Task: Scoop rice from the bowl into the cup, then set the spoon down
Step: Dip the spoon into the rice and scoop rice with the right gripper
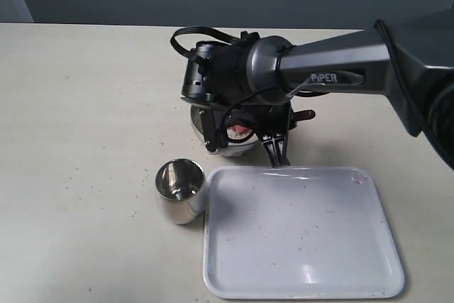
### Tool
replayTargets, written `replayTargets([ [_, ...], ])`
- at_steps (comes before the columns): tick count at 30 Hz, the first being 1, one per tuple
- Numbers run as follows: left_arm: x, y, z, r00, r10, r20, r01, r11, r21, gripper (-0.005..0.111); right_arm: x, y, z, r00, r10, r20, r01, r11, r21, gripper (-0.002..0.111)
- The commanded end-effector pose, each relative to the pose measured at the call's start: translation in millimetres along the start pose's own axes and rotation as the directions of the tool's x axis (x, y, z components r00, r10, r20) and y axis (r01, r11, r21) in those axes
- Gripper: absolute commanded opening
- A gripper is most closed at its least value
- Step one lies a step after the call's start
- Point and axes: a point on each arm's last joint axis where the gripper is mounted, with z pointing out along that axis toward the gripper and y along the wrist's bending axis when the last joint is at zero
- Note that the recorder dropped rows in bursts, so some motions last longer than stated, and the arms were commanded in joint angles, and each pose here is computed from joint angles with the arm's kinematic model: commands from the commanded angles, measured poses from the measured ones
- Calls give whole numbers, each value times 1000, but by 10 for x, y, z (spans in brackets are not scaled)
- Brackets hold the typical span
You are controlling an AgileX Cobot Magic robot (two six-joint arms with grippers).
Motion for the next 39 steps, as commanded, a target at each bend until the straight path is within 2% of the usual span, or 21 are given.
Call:
replayTargets([
  [1,-17,0,-7,1000,-5,10,5,1000,2,1,36,-28,-46,1000,-3,7,3,1000,-5,0],
  [6,-17,0,-7,1000,-5,10,5,1000,2,1,18,-126,-151,998,41,54,-40,999,-7,0],
  [13,-17,0,-7,1000,-5,10,5,1000,2,1,-45,-84,-219,990,18,141,-3,994,-107,0],
  [27,-17,0,-7,1000,-5,10,5,1000,2,1,-39,-94,-217,991,13,134,0,995,-95,0],
  [34,-17,0,-7,1000,-5,10,5,1000,2,1,41,-128,-107,982,131,138,-104,977,-185,0],
  [39,-17,0,-7,1000,-5,10,5,1000,2,1,95,-164,-50,978,159,133,-129,970,-207,0],
])
